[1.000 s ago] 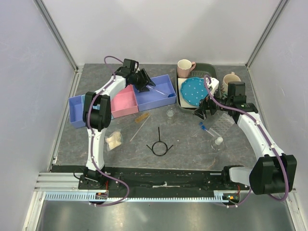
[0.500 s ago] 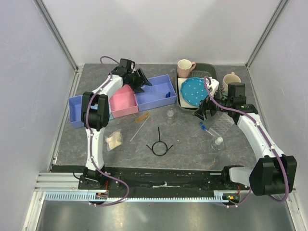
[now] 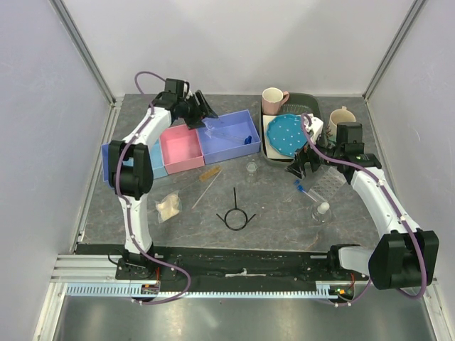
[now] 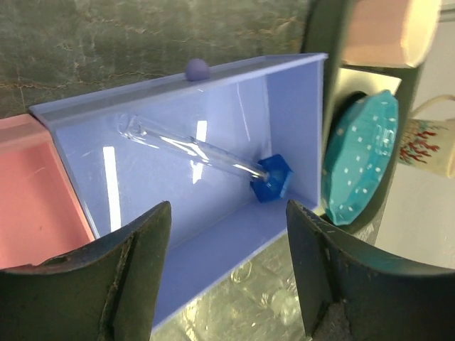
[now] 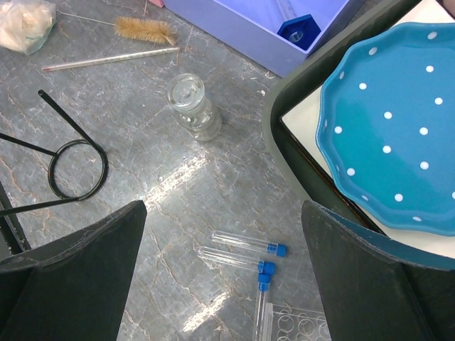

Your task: Organize the chemistry lab equipment

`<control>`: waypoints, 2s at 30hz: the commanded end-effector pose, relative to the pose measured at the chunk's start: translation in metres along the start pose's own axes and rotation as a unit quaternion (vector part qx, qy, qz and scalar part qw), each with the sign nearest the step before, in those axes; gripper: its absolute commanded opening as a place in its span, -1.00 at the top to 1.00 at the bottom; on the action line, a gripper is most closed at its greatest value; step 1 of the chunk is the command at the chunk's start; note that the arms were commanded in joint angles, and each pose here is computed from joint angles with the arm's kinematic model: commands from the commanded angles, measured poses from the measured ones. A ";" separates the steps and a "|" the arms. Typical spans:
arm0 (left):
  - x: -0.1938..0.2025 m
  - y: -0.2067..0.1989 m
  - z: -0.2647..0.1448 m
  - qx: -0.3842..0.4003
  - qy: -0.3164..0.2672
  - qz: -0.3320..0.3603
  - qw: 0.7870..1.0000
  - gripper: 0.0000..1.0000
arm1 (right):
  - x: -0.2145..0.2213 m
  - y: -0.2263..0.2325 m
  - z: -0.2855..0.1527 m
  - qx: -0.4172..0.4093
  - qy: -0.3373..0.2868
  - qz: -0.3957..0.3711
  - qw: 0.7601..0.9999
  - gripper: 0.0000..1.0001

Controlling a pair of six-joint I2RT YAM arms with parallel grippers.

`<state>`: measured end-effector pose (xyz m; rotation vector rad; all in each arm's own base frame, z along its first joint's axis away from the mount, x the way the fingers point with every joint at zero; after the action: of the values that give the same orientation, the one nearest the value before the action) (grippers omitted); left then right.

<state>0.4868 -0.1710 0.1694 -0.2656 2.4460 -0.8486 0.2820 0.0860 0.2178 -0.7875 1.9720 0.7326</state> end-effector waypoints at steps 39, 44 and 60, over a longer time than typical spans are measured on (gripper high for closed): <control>0.140 0.045 -0.216 0.006 -0.208 0.103 0.973 -0.97 | -0.003 0.025 0.110 -0.013 0.139 -0.166 0.976 -0.96; 0.147 0.046 -0.229 -0.010 -0.225 0.104 0.969 -0.97 | -0.010 0.023 0.150 0.008 0.146 -0.119 0.982 -0.96; 0.157 0.053 -0.239 -0.034 -0.235 0.099 0.966 -0.98 | 0.015 0.028 0.183 0.023 0.190 -0.120 0.974 -0.96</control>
<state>0.2224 -0.0628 0.2242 -0.2007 2.0386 -0.5642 0.3321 0.2332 0.1199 -1.2431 2.1801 0.4662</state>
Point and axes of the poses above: each gripper's point midway between its finger pads, its own z axis out along the fingers, its own y axis along the line the jaws close on, x = y × z, the point moved 6 cm from there along -z, back along the fingers, and after that the axes turned 5 degrees about z, right-handed, at the moved point
